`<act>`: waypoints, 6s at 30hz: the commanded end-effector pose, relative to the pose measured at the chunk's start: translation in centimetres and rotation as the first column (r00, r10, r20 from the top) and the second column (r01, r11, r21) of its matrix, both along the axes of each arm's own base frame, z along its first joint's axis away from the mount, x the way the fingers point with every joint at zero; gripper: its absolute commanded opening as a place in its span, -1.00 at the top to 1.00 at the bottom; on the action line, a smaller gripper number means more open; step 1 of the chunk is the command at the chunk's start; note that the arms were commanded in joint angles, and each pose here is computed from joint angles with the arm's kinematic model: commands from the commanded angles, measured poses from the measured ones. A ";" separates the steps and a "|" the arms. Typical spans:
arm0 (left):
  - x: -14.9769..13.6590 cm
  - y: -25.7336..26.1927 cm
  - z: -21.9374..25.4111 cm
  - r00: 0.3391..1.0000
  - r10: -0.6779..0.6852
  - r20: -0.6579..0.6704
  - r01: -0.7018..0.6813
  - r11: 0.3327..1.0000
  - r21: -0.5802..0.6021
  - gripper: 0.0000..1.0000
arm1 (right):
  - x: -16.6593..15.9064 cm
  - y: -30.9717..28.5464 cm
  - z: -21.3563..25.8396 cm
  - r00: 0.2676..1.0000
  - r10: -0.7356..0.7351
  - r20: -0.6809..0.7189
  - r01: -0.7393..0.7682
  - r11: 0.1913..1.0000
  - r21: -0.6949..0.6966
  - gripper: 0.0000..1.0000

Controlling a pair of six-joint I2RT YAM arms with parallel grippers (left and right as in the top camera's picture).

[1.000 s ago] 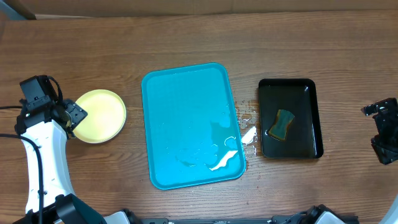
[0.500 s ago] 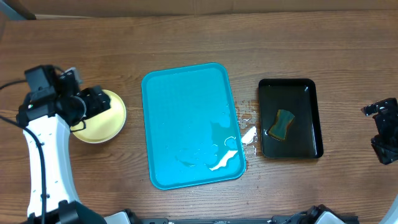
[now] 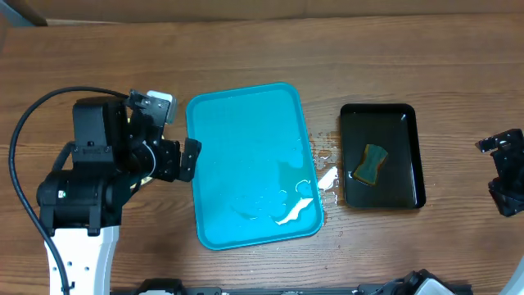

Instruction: Clean dirty plates on tray and stack at the side

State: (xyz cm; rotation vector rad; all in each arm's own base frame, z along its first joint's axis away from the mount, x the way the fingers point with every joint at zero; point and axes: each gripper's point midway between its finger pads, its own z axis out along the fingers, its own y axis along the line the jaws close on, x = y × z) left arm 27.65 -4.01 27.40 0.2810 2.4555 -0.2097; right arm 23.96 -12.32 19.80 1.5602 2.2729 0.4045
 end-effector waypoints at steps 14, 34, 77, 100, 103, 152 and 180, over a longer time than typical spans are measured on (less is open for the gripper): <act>1.6 0.1 -2.2 0.996 0.011 -0.086 -0.010 1.000 0.015 -1.00 | 0.2 -0.2 0.3 1.000 0.001 0.012 -0.001 1.000 -0.005 -1.00; 3.7 0.1 -7.4 0.964 0.013 -0.264 -0.008 1.000 0.021 -1.00 | 6.9 7.9 11.9 0.798 0.516 0.311 -0.232 0.739 -0.632 -1.00; 4.5 0.1 -10.8 0.928 0.014 -0.372 -0.005 1.000 0.024 -0.99 | 0.5 14.8 -0.1 0.317 0.792 0.522 0.054 0.535 -0.843 -1.00; 4.2 -0.1 -9.3 0.947 0.011 -0.321 0.002 0.999 0.041 -1.00 | 0.6 14.8 -2.9 0.374 0.797 0.475 -0.043 0.526 -0.849 -1.00; 3.3 -0.8 -6.6 0.972 -0.016 -0.234 0.025 0.999 0.036 -0.99 | 0.6 14.8 -2.9 0.374 0.797 0.475 -0.043 0.526 -0.849 -1.00; -3.2 1.7 -7.8 0.552 0.242 0.798 -0.102 0.969 -0.223 -0.99 | 0.6 14.8 -2.9 0.374 0.797 0.475 -0.043 0.526 -0.849 -1.00; -3.1 1.7 -12.0 0.679 0.233 0.696 -0.140 0.972 -0.189 -1.00 | 0.6 14.8 -2.9 0.374 0.797 0.475 -0.043 0.526 -0.849 -1.00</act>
